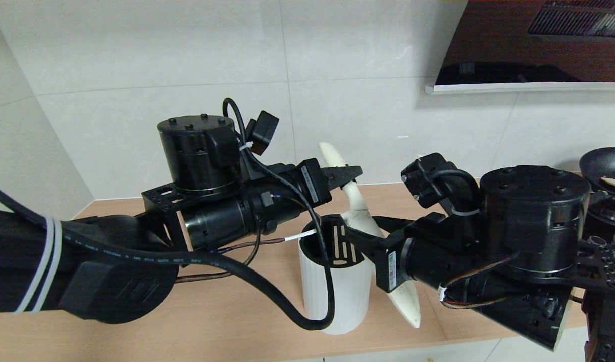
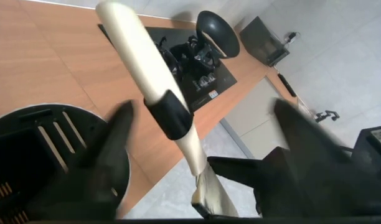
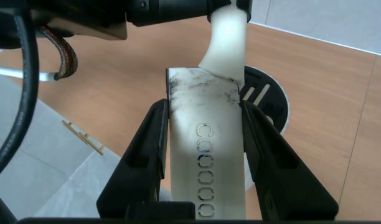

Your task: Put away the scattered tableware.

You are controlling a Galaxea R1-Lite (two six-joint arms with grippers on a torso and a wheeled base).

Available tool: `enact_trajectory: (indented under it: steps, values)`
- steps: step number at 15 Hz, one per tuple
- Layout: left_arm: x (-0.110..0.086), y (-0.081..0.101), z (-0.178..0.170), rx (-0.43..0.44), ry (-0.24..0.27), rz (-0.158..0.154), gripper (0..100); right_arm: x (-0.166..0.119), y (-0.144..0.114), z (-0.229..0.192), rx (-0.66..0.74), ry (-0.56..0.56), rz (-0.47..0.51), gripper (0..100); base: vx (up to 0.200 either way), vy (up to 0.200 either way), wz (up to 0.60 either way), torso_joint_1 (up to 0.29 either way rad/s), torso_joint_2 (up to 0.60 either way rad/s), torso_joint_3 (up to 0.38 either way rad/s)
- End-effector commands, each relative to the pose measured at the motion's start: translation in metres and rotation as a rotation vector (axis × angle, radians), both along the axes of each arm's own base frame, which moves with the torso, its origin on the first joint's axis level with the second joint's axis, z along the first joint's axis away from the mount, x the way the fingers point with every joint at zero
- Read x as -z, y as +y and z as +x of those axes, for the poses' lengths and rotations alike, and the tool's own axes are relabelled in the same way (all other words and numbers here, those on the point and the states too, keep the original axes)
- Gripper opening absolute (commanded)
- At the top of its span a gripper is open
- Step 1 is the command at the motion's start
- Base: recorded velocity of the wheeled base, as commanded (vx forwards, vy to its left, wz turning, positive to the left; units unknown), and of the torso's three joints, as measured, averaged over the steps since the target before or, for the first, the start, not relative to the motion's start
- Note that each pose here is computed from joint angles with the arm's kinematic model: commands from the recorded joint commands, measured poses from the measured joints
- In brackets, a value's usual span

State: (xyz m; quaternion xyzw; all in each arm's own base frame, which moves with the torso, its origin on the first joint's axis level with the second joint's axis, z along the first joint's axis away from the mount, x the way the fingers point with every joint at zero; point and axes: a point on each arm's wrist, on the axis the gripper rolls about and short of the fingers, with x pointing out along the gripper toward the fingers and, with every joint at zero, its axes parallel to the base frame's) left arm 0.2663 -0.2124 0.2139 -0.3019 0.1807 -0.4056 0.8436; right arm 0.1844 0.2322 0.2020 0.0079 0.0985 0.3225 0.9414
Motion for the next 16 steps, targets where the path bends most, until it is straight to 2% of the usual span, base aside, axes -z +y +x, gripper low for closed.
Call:
enact_trajectory:
  steps: [1,8,13,14,16]
  values:
    - [0.0,0.0,0.0,-0.001,-0.003,0.001,0,0.001,0.0,0.0,0.0,0.002,-0.003,0,0.0,0.0,0.0,0.0,0.0,0.0]
    - [-0.001,0.0,0.0,-0.013,-0.011,-0.004,0,0.002,0.001,0.001,0.015,0.0,-0.006,0,0.0,0.0,0.0,0.0,0.0,0.0]
    - [-0.005,0.001,-0.001,-0.016,-0.03,-0.019,0,0.002,0.001,0.001,0.028,-0.003,-0.007,0,0.0,0.0,0.0,0.0,0.0,0.0]
    - [-0.005,0.001,-0.001,-0.016,-0.03,-0.021,0,0.002,0.001,0.001,0.029,-0.003,-0.009,100,0.0,0.0,0.0,0.0,0.0,0.0]
    - [-0.012,0.004,-0.004,-0.018,-0.047,-0.034,0,-0.001,0.001,-0.003,0.019,-0.01,0.001,100,0.0,0.0,0.0,0.0,0.0,0.0]
